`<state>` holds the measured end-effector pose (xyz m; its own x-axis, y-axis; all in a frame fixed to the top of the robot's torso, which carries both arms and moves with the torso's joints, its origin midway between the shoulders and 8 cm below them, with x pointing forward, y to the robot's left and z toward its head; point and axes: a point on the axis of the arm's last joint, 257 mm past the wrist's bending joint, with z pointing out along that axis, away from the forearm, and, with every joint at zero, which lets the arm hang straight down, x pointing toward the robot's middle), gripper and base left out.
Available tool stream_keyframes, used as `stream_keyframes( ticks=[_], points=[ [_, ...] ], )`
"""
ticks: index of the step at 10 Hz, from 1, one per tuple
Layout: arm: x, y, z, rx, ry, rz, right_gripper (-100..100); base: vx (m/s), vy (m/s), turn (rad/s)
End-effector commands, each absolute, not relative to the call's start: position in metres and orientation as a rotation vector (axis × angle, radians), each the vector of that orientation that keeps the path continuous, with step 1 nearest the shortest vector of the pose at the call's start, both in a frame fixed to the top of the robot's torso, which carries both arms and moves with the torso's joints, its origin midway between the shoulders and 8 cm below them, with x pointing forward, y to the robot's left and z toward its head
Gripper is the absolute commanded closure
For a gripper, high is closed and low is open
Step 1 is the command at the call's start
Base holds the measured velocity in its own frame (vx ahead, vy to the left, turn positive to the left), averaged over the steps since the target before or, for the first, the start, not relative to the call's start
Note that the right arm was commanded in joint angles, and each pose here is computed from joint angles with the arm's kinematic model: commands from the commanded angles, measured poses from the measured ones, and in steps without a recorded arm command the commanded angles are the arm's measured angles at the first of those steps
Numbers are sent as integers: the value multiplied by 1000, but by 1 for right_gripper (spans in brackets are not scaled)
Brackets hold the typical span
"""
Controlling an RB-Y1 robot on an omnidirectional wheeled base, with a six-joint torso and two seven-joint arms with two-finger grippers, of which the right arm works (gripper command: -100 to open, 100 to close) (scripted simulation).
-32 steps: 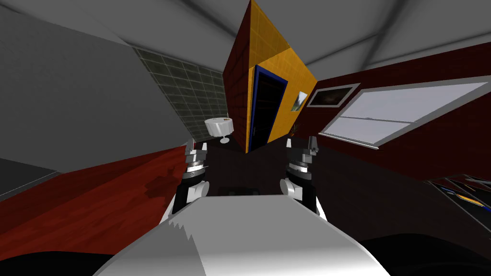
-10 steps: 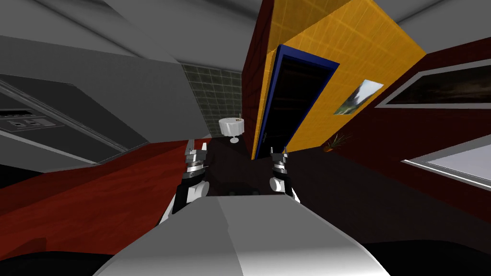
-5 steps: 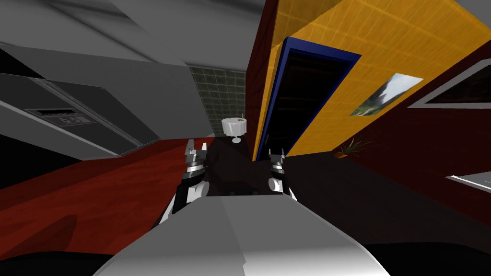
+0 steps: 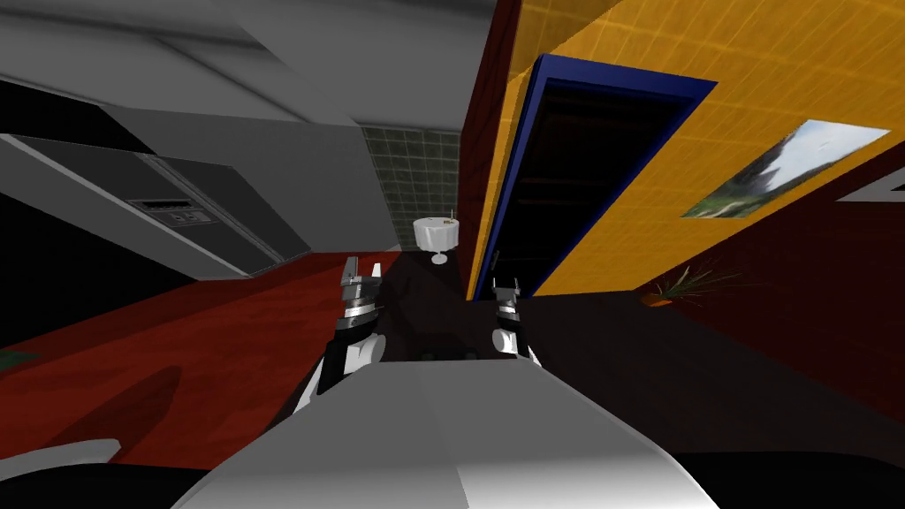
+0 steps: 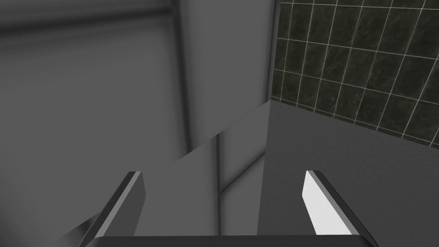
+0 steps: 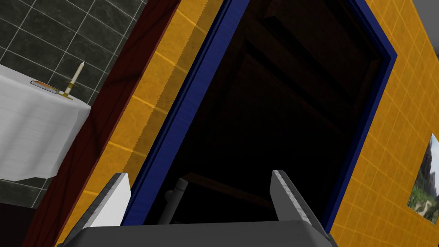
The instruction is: Pull the door open
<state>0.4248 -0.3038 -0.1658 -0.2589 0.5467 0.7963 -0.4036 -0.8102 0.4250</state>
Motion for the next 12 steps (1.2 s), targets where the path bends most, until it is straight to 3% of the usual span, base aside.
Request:
stream_keyframes(
  ticks=[1, 12],
  points=[
    [427, -306, -179, 1448, 153, 2112, -100, 60, -111, 143],
    [437, -317, -257, 1687, -8, 2141, -100, 43, -111, 136]
  ],
)
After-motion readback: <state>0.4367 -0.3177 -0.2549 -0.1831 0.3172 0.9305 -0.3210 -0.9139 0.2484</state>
